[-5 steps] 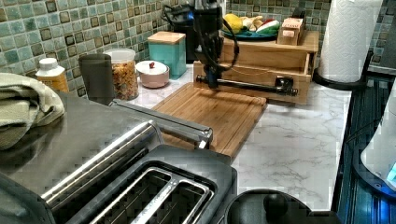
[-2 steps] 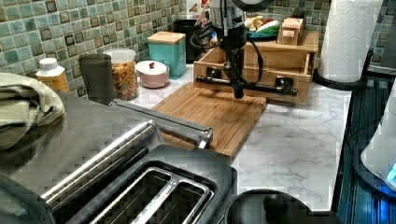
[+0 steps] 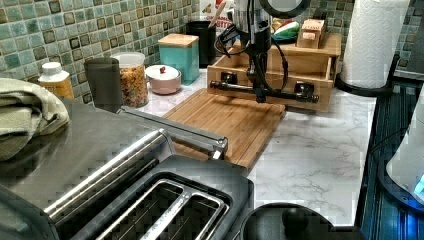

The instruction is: Close the drawer.

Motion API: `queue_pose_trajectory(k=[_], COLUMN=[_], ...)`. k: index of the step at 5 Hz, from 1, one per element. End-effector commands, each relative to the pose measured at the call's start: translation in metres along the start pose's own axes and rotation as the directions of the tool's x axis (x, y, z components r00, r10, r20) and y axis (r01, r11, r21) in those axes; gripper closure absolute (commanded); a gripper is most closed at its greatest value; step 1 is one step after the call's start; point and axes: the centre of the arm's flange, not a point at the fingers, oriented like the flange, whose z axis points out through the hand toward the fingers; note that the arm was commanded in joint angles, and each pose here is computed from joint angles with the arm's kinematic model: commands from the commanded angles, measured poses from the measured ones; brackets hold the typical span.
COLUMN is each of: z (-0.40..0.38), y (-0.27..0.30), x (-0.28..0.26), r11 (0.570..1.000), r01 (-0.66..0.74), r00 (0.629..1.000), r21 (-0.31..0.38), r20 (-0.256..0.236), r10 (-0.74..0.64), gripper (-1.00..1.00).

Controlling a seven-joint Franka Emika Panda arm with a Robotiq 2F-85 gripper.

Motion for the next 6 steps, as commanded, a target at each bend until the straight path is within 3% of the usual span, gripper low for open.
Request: queue_pose_trajectory(k=[1,4,5,6], z=[-0.006,0.002,0.012,0.017], y=[0.089,0.203,0.244,0.276], x=[-0.006,-0.015,-0.029,-0.038], r11=[0.997,0.983,0.956,0.927], r01=[-0.074,-0.166,-0.267,-0.328], r00=[0.991,0.977,0.949,0.938], r21=[0.006,-0.084,-0.126,-0.179], r20=[-0.115,-0.151,-0.205,-0.177], r10=[0.075,0.152,0.238,0.298], gripper=[1.00,1.00,1.00,1.00])
